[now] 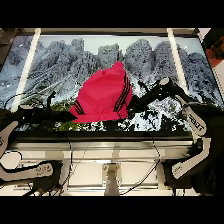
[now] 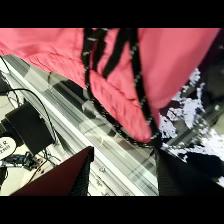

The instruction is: Fold the clothes and pants, and hang the long-sleeved shirts on hangers.

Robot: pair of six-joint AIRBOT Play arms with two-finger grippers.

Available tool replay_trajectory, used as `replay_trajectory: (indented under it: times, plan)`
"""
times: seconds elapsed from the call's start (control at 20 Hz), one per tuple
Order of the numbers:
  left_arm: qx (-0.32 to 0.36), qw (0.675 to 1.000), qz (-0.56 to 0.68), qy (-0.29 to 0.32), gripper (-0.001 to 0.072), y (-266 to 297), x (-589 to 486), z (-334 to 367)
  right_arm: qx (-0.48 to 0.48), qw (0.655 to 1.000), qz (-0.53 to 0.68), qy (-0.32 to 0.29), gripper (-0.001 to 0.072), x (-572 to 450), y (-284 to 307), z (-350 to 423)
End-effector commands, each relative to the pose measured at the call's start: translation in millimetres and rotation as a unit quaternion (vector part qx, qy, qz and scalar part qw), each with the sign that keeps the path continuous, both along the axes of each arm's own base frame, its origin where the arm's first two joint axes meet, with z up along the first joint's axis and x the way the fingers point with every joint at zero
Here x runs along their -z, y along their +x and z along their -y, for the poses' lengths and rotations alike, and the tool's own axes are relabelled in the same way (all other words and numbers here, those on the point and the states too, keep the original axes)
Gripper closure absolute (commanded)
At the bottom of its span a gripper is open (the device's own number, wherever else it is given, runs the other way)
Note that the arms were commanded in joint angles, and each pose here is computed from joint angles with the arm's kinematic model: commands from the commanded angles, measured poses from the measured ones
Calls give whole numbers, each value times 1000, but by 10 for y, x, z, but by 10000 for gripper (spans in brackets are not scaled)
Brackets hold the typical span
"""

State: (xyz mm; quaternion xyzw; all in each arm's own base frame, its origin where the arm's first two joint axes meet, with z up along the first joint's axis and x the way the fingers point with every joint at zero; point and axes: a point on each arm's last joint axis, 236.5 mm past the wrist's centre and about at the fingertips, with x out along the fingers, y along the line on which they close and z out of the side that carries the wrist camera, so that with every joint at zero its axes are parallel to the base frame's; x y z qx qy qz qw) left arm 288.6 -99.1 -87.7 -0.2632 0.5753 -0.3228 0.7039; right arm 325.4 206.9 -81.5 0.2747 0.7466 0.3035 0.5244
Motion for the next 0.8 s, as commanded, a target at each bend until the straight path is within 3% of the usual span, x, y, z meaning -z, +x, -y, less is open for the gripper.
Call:
replay_trajectory:
  times: [0.0, 0.45, 0.65, 0.7, 0.75]
  plan:
    - [0, 1000, 1, 0, 660, 3, -1, 0, -3, 1000, -22, -1, 273, 118, -54, 3]
    - [0, 1000, 1, 0, 660, 3, -1, 0, -24, 1000, -8, 2, 275, 252, -112, -291]
    - [-6, 1000, 2, -6, 660, 31, -23, 14, -27, 999, 3, 24, 364, 192, -115, -482]
    - [-13, 1000, 5, -12, 661, 62, -48, 29, -19, 999, 5, 31, 417, 168, -83, -516]
    - [-19, 1000, 7, -20, 693, 93, -76, 46, -8, 999, 8, 38, 433, 147, -37, -555]
